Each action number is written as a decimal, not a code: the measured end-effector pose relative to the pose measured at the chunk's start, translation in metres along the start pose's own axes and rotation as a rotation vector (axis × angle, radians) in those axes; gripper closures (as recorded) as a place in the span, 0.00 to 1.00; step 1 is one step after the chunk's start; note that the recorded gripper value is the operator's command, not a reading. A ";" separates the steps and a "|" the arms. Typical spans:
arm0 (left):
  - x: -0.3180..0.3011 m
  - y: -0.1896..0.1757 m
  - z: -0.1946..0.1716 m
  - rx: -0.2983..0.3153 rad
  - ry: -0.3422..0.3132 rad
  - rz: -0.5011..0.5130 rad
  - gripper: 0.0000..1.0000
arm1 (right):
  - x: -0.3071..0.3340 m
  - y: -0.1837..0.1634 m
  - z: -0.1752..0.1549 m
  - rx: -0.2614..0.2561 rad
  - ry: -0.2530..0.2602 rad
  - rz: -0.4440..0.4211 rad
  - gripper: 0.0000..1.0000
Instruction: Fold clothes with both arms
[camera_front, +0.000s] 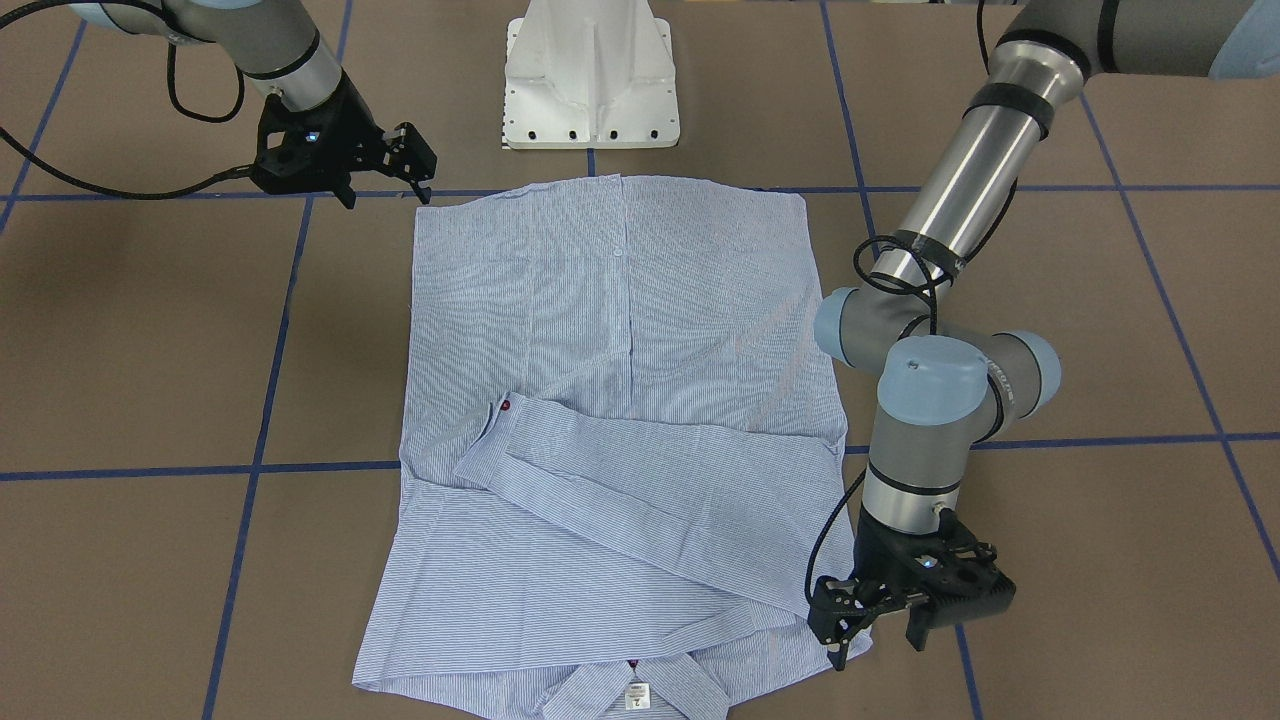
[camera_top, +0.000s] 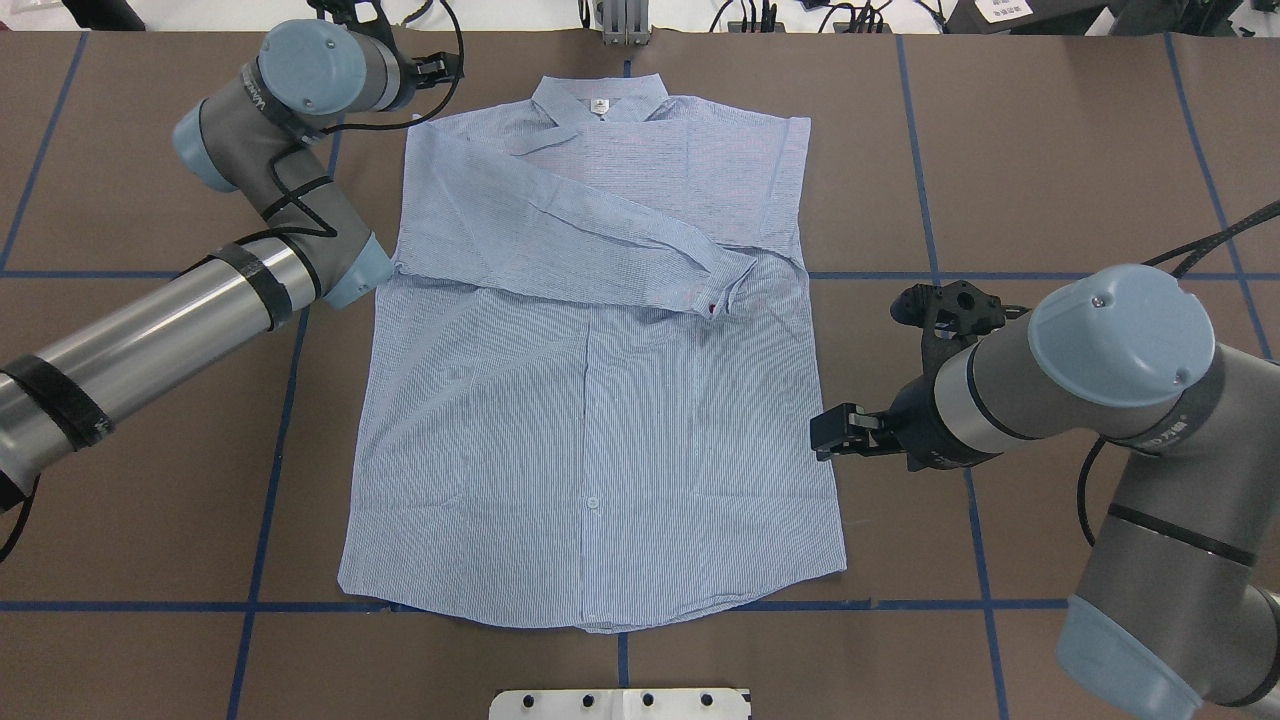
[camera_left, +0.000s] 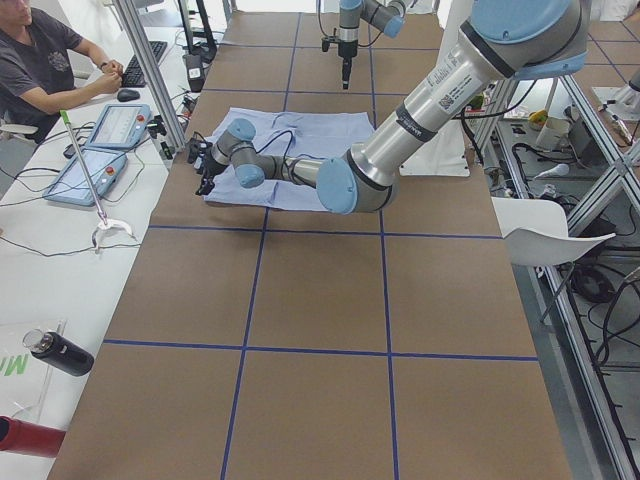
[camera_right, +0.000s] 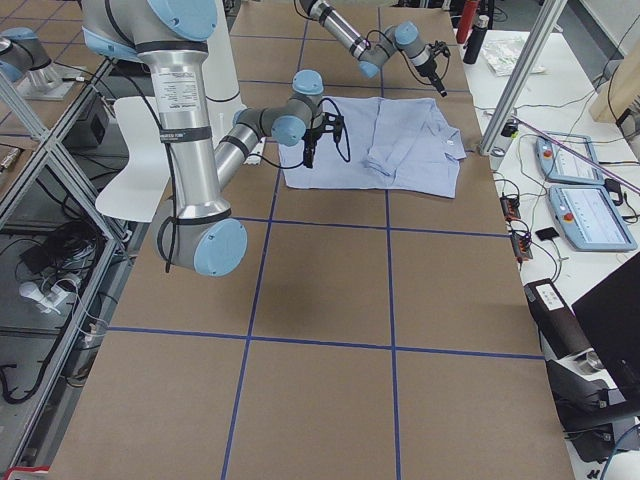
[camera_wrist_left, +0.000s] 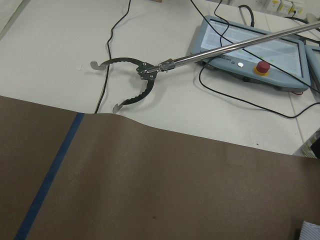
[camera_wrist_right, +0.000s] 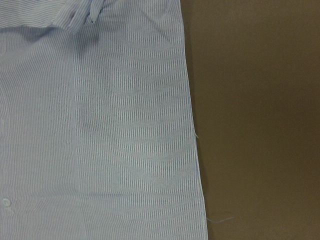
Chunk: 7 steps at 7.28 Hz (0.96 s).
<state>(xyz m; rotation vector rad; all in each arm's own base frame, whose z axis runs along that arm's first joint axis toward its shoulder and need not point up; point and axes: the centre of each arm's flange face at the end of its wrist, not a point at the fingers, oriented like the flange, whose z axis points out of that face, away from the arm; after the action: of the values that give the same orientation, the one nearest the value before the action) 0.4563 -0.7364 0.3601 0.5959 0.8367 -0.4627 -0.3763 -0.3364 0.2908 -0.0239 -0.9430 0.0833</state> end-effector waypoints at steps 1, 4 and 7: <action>0.001 0.014 0.005 -0.012 0.002 0.008 0.18 | 0.000 0.000 0.000 0.000 0.001 0.000 0.00; 0.002 0.033 0.012 -0.031 -0.003 0.020 0.34 | -0.001 0.000 0.000 0.000 0.000 0.001 0.00; -0.012 0.023 0.016 -0.019 -0.028 0.013 0.77 | -0.002 -0.001 -0.001 0.001 -0.004 0.000 0.00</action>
<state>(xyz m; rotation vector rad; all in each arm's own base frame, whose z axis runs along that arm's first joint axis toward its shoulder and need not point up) 0.4723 -0.7279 0.3850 0.5759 0.8096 -0.4495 -0.3761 -0.3371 0.2886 -0.0225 -0.9464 0.0838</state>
